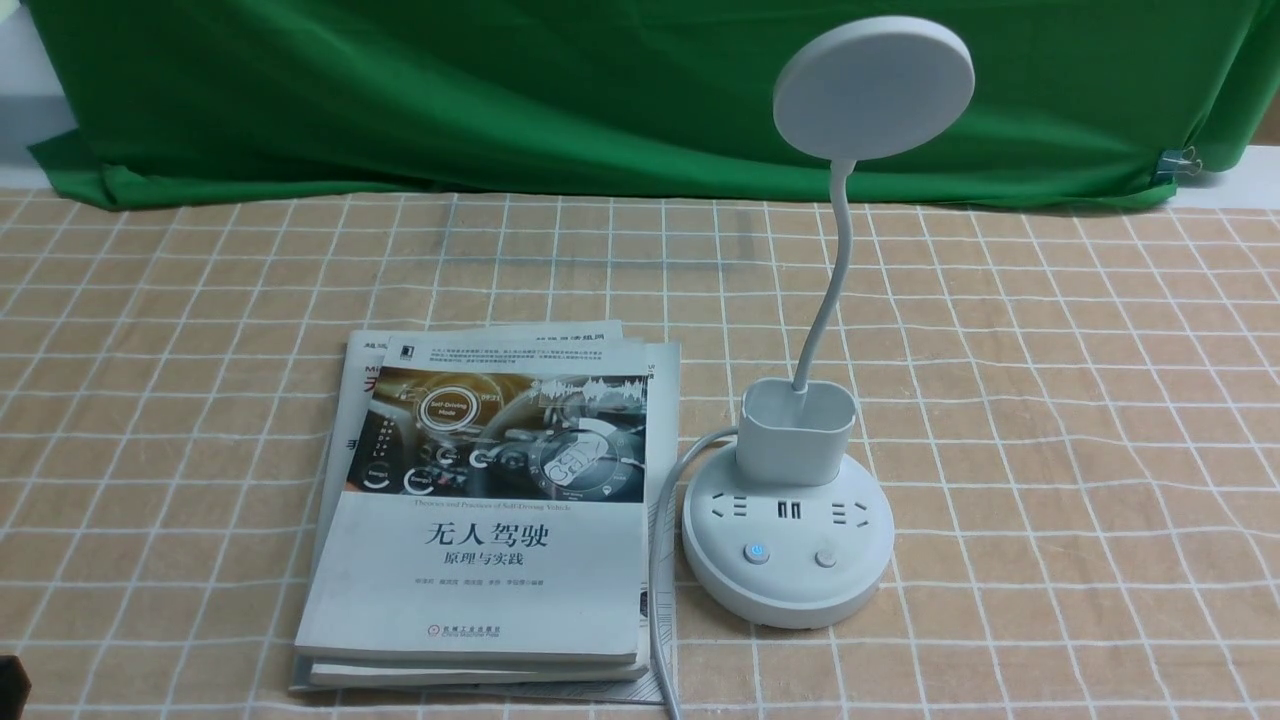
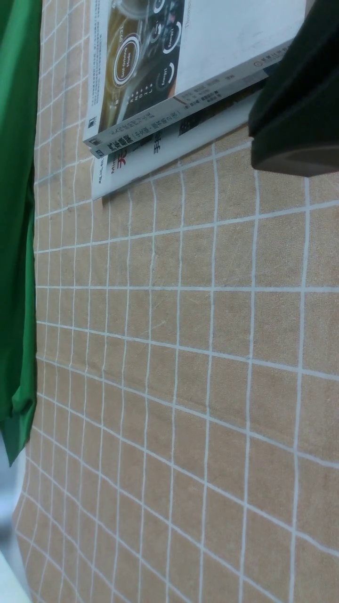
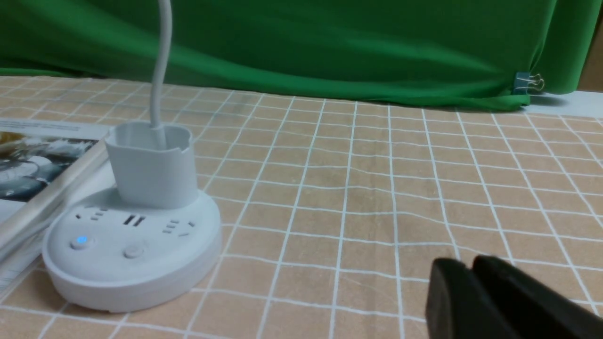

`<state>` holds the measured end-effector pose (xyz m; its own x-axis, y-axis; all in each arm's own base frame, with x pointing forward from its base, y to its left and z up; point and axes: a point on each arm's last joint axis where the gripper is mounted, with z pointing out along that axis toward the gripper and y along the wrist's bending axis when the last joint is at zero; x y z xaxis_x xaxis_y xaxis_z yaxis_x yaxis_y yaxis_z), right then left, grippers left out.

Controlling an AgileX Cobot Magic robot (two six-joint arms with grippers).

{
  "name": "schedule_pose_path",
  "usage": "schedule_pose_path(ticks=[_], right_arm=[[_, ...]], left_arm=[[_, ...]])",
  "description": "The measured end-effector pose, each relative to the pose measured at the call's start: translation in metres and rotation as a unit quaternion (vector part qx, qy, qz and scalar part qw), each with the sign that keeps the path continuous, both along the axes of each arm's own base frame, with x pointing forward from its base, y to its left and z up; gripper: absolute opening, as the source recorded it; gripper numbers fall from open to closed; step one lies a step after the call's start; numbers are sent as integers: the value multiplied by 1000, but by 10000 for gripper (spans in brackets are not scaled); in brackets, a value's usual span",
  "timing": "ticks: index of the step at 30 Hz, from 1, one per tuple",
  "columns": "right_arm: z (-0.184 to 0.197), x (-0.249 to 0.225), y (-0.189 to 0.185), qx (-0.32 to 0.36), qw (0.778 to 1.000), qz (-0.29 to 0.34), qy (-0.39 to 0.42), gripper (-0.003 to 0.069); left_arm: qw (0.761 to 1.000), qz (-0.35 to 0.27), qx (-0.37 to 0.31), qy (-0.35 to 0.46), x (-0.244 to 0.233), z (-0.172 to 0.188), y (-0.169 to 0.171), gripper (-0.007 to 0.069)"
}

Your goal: Turn off the desk lamp on the light coffee tablecloth by hand.

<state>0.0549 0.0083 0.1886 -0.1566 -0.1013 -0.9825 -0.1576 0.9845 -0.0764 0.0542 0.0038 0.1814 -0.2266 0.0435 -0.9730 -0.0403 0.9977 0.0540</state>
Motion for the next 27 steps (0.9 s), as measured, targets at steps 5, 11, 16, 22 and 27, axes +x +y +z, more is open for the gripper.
schedule_pose_path(ticks=[5,11,16,22,27], right_arm=[[0,0,0,0,1000,0,0,84],[0,0,0,0,1000,0,0,95],[0,0,0,0,1000,0,0,104],[0,0,0,0,1000,0,0,120],[0,0,0,0,1000,0,0,131]], left_arm=[[1000,0,0,0,0,0,0,4],[1000,0,0,0,0,0,0,4],[1000,0,0,0,0,0,0,4],[1000,0,0,0,0,0,0,4],[1000,0,0,0,0,0,0,4]])
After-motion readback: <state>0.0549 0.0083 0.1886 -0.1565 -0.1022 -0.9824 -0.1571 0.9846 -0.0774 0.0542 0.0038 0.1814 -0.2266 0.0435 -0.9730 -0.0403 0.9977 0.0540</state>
